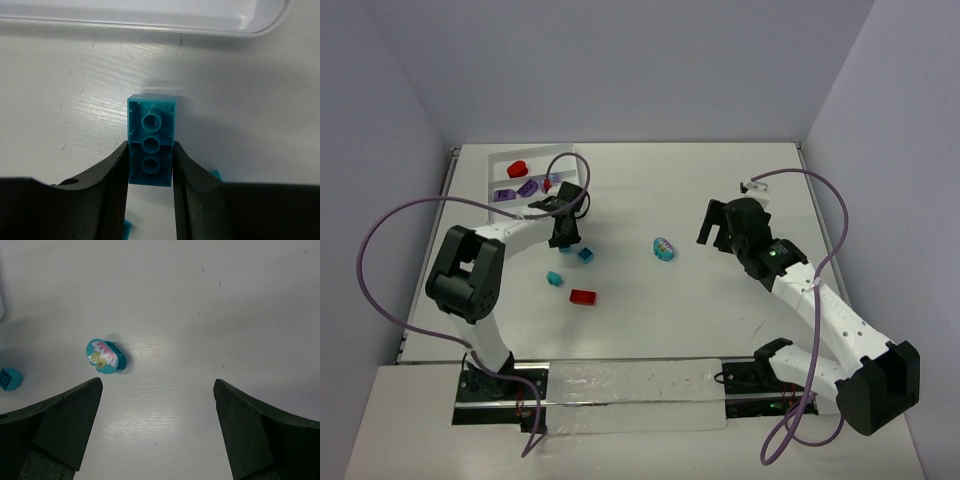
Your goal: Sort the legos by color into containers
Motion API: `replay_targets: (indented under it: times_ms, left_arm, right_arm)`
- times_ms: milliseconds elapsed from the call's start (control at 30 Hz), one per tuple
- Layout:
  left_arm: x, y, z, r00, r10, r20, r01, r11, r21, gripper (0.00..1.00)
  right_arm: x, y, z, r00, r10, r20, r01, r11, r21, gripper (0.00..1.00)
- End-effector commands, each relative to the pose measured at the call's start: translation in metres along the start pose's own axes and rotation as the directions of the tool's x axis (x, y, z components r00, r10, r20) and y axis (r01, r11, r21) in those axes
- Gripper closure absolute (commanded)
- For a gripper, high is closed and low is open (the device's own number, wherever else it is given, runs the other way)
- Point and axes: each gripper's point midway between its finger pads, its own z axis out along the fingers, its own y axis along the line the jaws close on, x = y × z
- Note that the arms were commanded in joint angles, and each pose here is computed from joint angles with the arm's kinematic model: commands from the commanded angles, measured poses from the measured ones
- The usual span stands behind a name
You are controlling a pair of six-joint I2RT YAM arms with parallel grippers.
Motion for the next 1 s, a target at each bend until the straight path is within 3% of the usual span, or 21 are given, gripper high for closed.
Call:
replay_targets:
  times_ms: [0, 200, 567, 967]
  left_arm:
    - [-0.059, -0.017, -0.065, 0.988, -0.051, 0.144, 0.029, 0.987, 0.155, 1.0]
    - [-0.098, -0.004, -0.097, 0.972, -0.112, 0.205, 0.079, 0.983, 0.166, 1.0]
    - [-0.139, 0.073, -0.022, 0.928, -0.329, 0.178, 0.339, 0.94, -0.033, 1.0]
    - [-0.137, 0.127, 0.024, 0.856, -0.49, 0.162, 0.512, 0.848, -0.136, 1.0]
  right_arm:
    - [-0.003, 0.003, -0.003, 1.0, 0.015, 0.025, -0.015, 1.0, -0.011, 0.0]
    - [-0.005, 0.004, -0.003, 0.999, 0.018, 0.028, -0.018, 1.0, -0.015, 0.0]
    - [-0.001, 0.004, -0.001, 1.0, 0.019, 0.022, -0.019, 1.0, -0.02, 0.0]
    - [0.0, 0.003, 0.003, 1.0, 0.008, 0.024, -0.007, 1.0, -0.012, 0.0]
